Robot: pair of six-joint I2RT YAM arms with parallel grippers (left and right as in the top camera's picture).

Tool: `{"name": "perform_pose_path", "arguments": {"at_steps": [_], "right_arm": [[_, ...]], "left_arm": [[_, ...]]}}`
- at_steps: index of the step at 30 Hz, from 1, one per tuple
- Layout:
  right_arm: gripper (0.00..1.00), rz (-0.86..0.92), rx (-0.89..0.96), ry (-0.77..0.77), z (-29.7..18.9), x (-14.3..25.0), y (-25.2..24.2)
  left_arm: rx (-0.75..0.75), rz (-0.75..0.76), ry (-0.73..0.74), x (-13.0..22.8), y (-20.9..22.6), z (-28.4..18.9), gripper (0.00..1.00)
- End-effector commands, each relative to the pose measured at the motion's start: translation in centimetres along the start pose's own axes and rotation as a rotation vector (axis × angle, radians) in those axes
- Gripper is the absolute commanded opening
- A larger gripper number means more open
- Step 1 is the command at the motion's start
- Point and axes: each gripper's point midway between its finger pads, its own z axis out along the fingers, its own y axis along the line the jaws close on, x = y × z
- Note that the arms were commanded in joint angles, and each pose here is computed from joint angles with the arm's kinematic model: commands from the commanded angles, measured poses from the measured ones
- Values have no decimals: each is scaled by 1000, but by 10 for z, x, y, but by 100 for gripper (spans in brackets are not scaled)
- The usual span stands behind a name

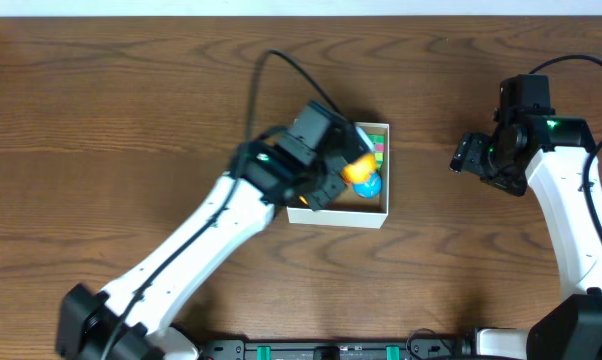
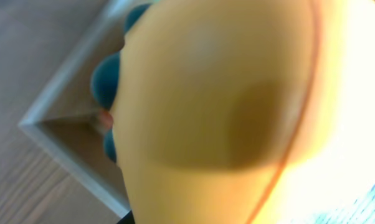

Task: Pack container
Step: 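Carry the dinosaur right into the box's near side and release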

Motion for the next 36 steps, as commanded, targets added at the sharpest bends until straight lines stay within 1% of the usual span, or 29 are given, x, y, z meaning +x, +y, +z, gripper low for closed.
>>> {"name": "perform_pose_path", "arguments": {"at_steps": [1, 4, 8, 10, 13, 16, 17, 19, 20, 22, 24, 26, 28, 31, 36], "right_arm": [[79, -15, -5, 4, 0, 1, 0], [80, -15, -5, 4, 0, 1, 0], [80, -15, -5, 5, 0, 1, 0], [80, -15, -4, 8, 0, 2, 0], [80, -15, -4, 8, 0, 2, 0], [80, -15, -4, 7, 0, 2, 0], [80, -14, -3, 8, 0, 2, 0], [80, -15, -3, 8, 0, 2, 0], [80, -15, -3, 8, 0, 2, 0], [79, -15, -4, 8, 0, 2, 0], [80, -15, -4, 6, 0, 2, 0], [80, -15, -3, 7, 0, 2, 0], [80, -16, -3, 8, 0, 2, 0], [80, -22, -3, 7, 0, 2, 0], [80, -22, -3, 6, 0, 2, 0]], "left_arm": [[25, 49, 73, 8, -6, 28, 20], [44, 46, 133, 19, -7, 52, 20], [63, 43, 195, 32, -9, 73, 22], [67, 42, 208, 34, -10, 79, 31], [68, 42, 211, 35, -10, 81, 38], [66, 43, 205, 33, -9, 81, 52], [66, 43, 204, 33, -9, 81, 55], [65, 43, 203, 33, -9, 81, 56], [65, 43, 202, 33, -9, 81, 60], [62, 43, 193, 30, -8, 78, 69], [58, 44, 180, 28, -8, 73, 72], [51, 46, 160, 23, -7, 66, 79], [33, 48, 138, 19, -5, 56, 82], [-1, 52, 93, 10, 0, 37, 91], [-32, 53, -4, -5, 2, 2, 97]]}}
